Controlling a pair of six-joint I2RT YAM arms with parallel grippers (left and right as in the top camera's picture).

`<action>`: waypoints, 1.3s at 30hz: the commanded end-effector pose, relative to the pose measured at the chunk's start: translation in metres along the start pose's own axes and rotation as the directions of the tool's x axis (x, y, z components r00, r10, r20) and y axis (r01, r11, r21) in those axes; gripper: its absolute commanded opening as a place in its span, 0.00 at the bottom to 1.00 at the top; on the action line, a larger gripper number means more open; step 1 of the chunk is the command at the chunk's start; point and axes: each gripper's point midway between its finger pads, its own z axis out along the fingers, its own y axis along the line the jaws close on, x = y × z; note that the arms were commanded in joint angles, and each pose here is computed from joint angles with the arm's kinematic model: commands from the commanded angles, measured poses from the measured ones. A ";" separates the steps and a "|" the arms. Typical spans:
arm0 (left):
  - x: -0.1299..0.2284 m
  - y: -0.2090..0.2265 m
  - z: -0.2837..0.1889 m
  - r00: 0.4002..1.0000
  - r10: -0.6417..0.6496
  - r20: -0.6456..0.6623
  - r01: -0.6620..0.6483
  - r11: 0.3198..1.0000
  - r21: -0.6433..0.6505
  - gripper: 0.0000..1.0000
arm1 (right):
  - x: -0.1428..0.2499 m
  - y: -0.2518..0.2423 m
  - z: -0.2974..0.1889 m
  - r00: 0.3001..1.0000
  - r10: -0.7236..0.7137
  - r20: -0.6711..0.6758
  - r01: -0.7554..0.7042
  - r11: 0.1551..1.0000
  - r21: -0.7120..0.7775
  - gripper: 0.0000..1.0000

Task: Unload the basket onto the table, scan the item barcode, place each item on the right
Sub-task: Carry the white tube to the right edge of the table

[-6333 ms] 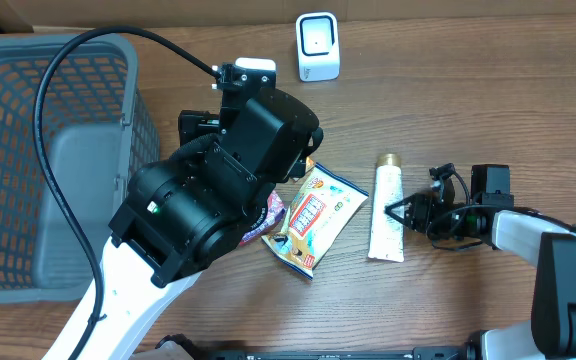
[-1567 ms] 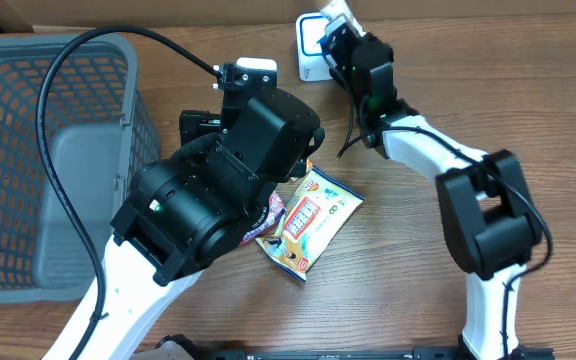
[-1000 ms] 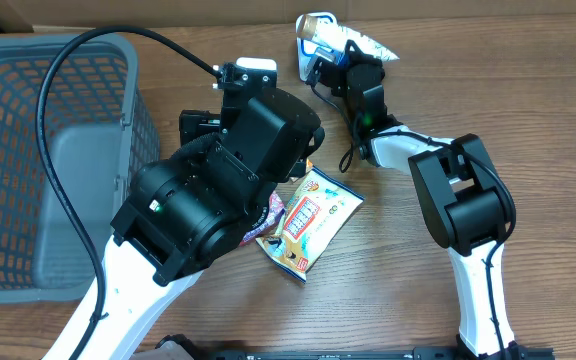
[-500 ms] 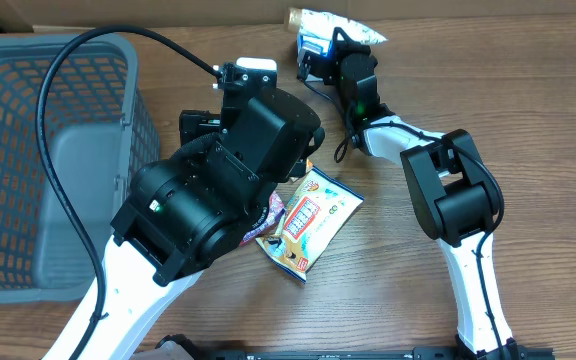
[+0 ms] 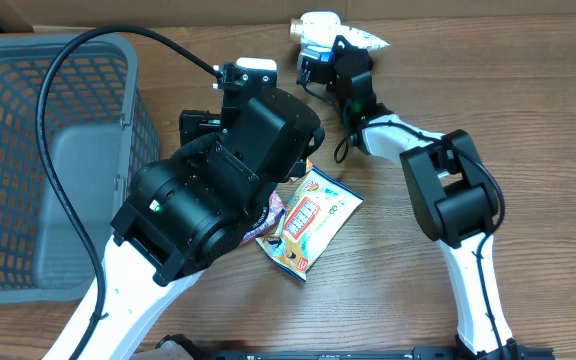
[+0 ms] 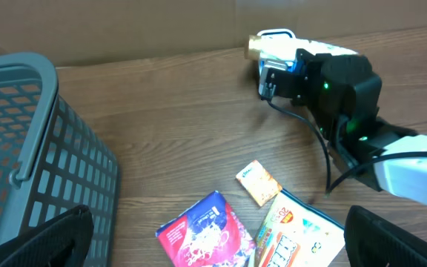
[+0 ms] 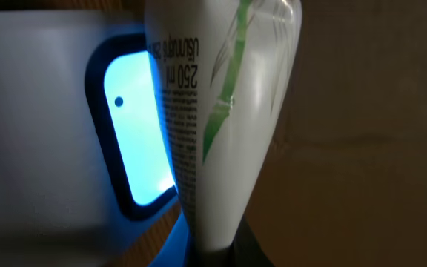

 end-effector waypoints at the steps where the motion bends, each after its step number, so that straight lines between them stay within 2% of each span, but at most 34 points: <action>1: -0.005 0.003 -0.002 1.000 -0.010 0.016 0.010 1.000 -0.011 1.00 | 0.004 -0.068 -0.020 0.996 0.029 -0.087 -0.023 0.997 0.078 0.04; 4: -0.005 0.004 -0.002 1.000 -0.010 0.016 0.010 1.000 -0.011 1.00 | 0.006 -0.106 -0.037 0.991 0.053 -0.119 -0.038 0.992 0.123 0.04; 7: -0.005 0.004 -0.002 1.000 -0.010 0.016 0.010 1.000 -0.011 1.00 | 0.007 -0.149 -0.058 0.981 0.135 -0.138 -0.106 0.974 0.202 0.04; 10: -0.005 0.004 -0.002 1.000 -0.010 0.016 0.010 1.000 -0.011 1.00 | 0.018 -0.184 -0.082 0.944 0.279 -0.179 -0.220 0.931 0.291 0.04; 12: -0.005 0.003 -0.002 1.000 -0.010 0.016 0.010 1.000 -0.011 1.00 | 0.034 -0.196 -0.097 0.881 0.421 -0.217 -0.331 0.875 0.352 0.04; 14: -0.005 0.004 -0.002 1.000 -0.010 0.016 0.010 1.000 -0.011 1.00 | 0.063 -0.197 -0.113 0.757 0.593 -0.275 -0.454 0.780 0.432 0.04; 17: -0.005 0.003 -0.002 1.000 -0.010 0.016 0.010 1.000 -0.011 1.00 | 0.102 -0.170 -0.138 0.549 0.750 -0.368 -0.566 0.658 0.497 0.04; 20: -0.005 0.003 -0.002 1.000 -0.010 0.016 0.010 1.000 -0.011 1.00 | 0.111 -0.111 -0.161 0.355 0.792 -0.497 -0.731 0.566 0.381 0.04; 21: -0.005 0.003 -0.002 1.000 -0.010 0.016 0.010 1.000 -0.011 1.00 | 0.112 -0.092 -0.171 0.275 0.791 -0.546 -0.787 0.512 0.346 0.04; 23: -0.005 0.003 -0.002 1.000 -0.010 0.016 0.010 1.000 -0.011 1.00 | 0.123 -0.065 -0.191 0.094 0.783 -0.615 -0.845 0.390 0.367 0.04; 24: -0.005 0.003 -0.002 1.000 -0.010 0.016 0.010 1.000 -0.011 1.00 | 0.131 -0.057 -0.200 0.014 0.770 -0.638 -0.850 0.345 0.398 0.04; 26: -0.005 0.003 -0.002 1.000 -0.010 0.016 0.010 1.000 -0.011 1.00 | 0.152 -0.044 -0.216 -0.103 0.728 -0.678 -0.840 0.302 0.452 0.04; 29: -0.005 0.004 -0.002 1.000 -0.010 0.016 0.010 1.000 -0.011 1.00 | 0.190 -0.038 -0.234 -0.217 0.674 -0.706 -0.806 0.284 0.520 0.04; 31: -0.005 0.003 -0.002 1.000 -0.010 0.016 0.010 1.000 -0.011 1.00 | 0.222 -0.031 -0.248 -0.332 0.614 -0.716 -0.793 0.230 0.565 0.04; 32: -0.005 0.003 -0.002 1.000 -0.010 0.016 0.010 1.000 -0.011 1.00 | 0.231 -0.031 -0.251 -0.365 0.602 -0.710 -0.787 0.208 0.581 0.04; 34: -0.005 0.003 -0.002 1.000 -0.010 0.016 0.010 1.000 -0.011 1.00 | 0.271 -0.033 -0.260 -0.463 0.592 -0.660 -0.738 0.154 0.656 0.04; 39: -0.005 0.003 -0.002 1.000 -0.010 0.016 0.010 1.000 -0.011 1.00 | 0.372 -0.048 -0.287 -0.632 0.623 -0.461 -0.570 0.030 0.821 0.04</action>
